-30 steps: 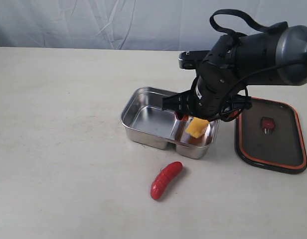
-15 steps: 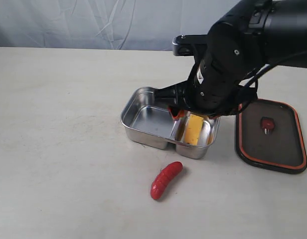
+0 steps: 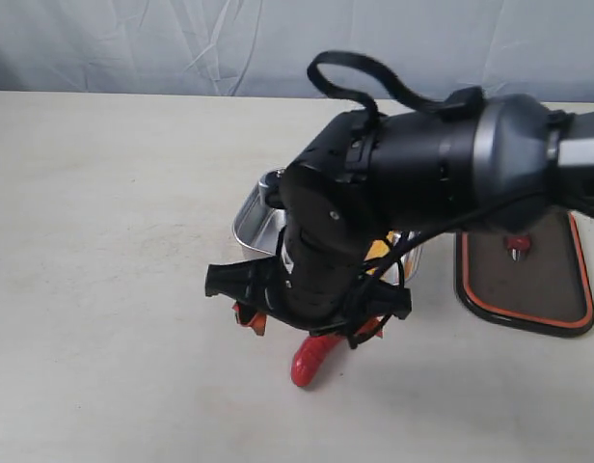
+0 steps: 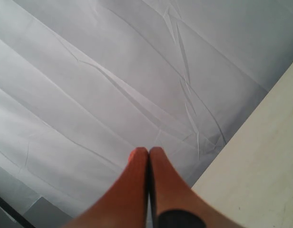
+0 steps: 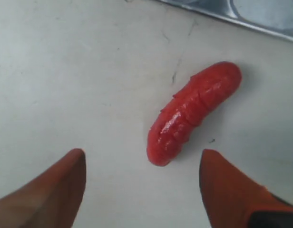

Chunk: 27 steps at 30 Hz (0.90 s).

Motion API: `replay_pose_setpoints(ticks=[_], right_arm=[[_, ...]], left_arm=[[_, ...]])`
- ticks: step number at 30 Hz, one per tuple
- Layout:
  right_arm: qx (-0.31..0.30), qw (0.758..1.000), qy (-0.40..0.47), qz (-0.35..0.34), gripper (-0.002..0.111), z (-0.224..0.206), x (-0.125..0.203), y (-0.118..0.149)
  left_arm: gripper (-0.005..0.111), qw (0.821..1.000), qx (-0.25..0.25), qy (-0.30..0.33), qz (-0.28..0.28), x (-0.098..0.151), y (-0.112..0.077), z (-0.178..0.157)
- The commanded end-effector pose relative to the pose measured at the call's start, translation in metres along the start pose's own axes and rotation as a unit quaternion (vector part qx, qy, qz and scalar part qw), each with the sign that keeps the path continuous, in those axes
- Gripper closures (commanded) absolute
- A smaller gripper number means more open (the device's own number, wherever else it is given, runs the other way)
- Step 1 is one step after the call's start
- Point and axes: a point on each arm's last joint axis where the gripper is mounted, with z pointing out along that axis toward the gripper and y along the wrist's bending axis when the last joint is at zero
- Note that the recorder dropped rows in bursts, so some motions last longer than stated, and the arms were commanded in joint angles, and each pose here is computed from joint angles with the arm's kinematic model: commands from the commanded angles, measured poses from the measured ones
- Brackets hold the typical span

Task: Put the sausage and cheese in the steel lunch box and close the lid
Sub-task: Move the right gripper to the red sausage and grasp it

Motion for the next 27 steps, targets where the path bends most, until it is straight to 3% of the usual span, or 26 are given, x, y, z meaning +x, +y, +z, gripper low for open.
replay_pose_setpoints(ticks=[1,10,19,27], right_arm=[[0.0,0.999,0.0,0.037,0.043,0.014,0.0,0.003],[0.048,0.996,0.007,0.074,0.043,0.039,0.001,-0.002],[0.033,0.996,-0.003,0.078,0.043,0.047,-0.001,0.001],[0.04,0.996,0.009,0.076,0.043,0.067,0.014,-0.017]], left_arm=[[0.107,1.0,-0.001,-0.001,-0.002,0.0,0.0,0.0],[0.107,1.0,-0.001,-0.001,-0.002,0.0,0.0,0.0],[0.107,1.0,-0.001,-0.004,-0.002,0.0,0.0,0.0],[0.107,1.0,-0.001,-0.004,-0.002,0.0,0.0,0.0]])
